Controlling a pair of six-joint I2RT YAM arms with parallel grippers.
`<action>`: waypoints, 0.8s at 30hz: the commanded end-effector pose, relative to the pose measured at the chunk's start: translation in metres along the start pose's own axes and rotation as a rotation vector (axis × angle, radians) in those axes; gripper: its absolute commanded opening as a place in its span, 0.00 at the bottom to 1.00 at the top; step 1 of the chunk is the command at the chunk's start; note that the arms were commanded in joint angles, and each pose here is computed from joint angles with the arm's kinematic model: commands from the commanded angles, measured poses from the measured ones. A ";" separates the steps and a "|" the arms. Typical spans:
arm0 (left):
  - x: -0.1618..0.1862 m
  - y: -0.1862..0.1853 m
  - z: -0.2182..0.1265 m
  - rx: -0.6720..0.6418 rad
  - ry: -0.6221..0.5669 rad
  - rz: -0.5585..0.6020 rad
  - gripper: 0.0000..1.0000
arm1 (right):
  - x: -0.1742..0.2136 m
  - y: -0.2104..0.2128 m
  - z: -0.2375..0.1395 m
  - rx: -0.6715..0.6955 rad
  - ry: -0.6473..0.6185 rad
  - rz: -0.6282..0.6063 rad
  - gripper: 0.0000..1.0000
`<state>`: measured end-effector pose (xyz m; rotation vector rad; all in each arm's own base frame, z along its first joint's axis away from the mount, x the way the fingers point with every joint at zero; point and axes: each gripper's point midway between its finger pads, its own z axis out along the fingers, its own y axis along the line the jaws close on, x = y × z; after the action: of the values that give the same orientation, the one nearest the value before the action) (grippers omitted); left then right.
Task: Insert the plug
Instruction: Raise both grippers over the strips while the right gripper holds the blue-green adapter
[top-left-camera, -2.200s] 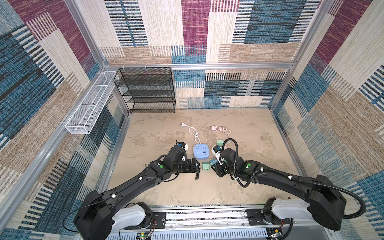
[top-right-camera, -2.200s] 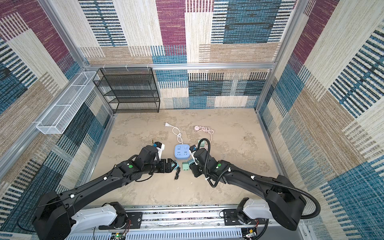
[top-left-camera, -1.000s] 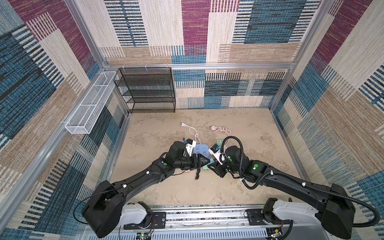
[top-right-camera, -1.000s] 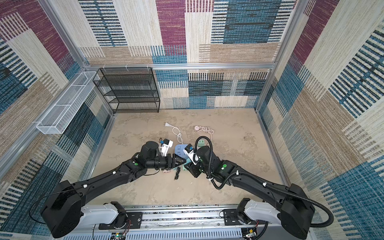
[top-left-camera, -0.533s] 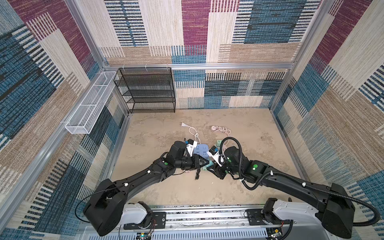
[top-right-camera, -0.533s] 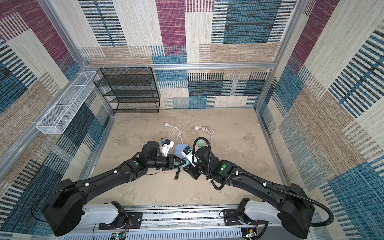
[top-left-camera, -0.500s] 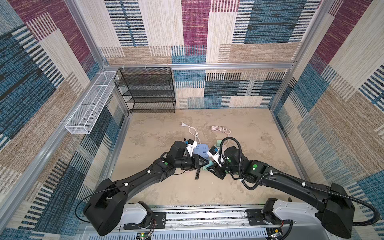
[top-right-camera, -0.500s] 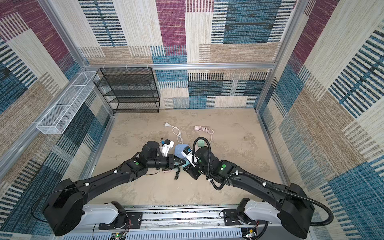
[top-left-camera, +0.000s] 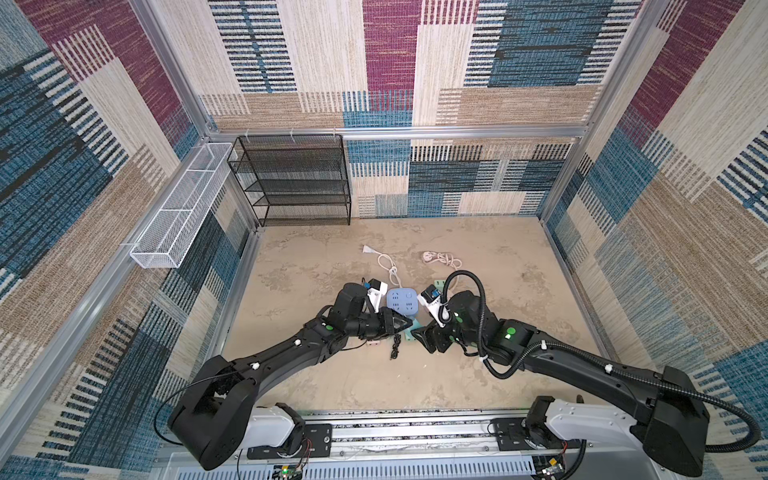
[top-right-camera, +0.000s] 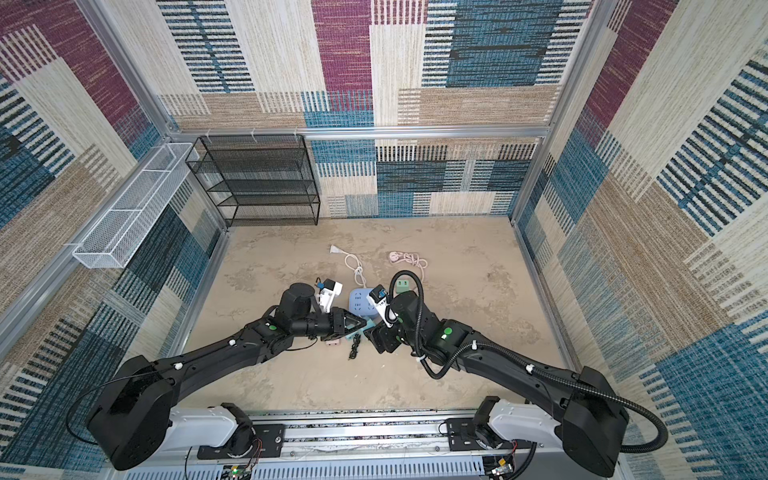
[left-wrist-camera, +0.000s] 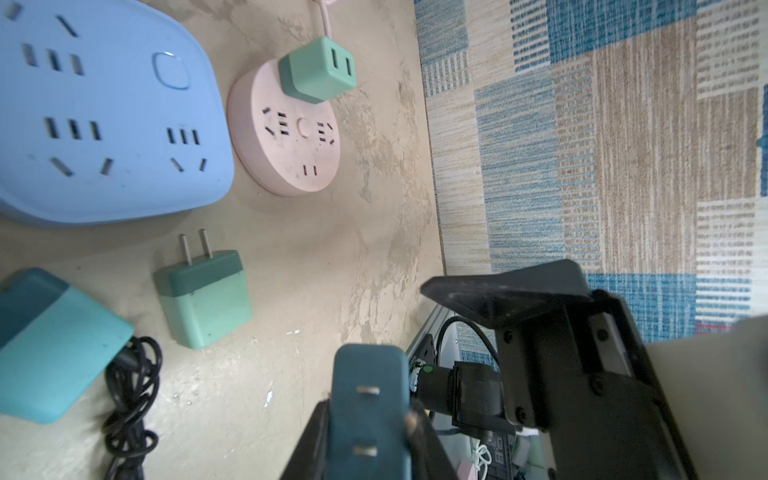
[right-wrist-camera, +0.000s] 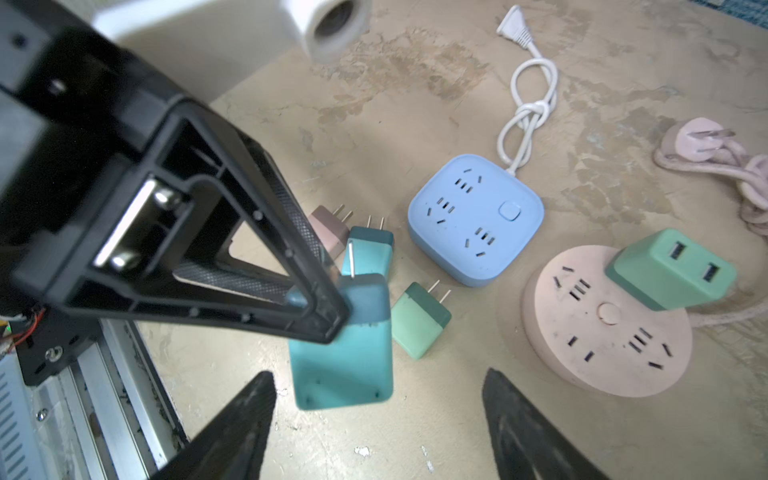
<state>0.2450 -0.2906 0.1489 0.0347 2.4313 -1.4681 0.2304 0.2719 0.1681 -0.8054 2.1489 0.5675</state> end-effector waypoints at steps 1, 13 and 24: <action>-0.021 -0.008 -0.008 0.073 -0.093 -0.028 0.00 | -0.038 -0.024 -0.009 0.137 -0.151 0.135 0.82; -0.068 -0.020 -0.033 0.123 -0.245 -0.074 0.00 | -0.120 -0.051 -0.029 -0.016 -0.366 0.496 0.69; -0.094 -0.046 -0.066 0.195 -0.453 -0.082 0.00 | -0.141 -0.060 -0.066 -0.098 -0.505 0.605 0.58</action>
<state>0.3025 -0.2471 0.2201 -0.2940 2.0557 -1.5282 0.3148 0.2377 0.3012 -0.0666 1.8982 0.9404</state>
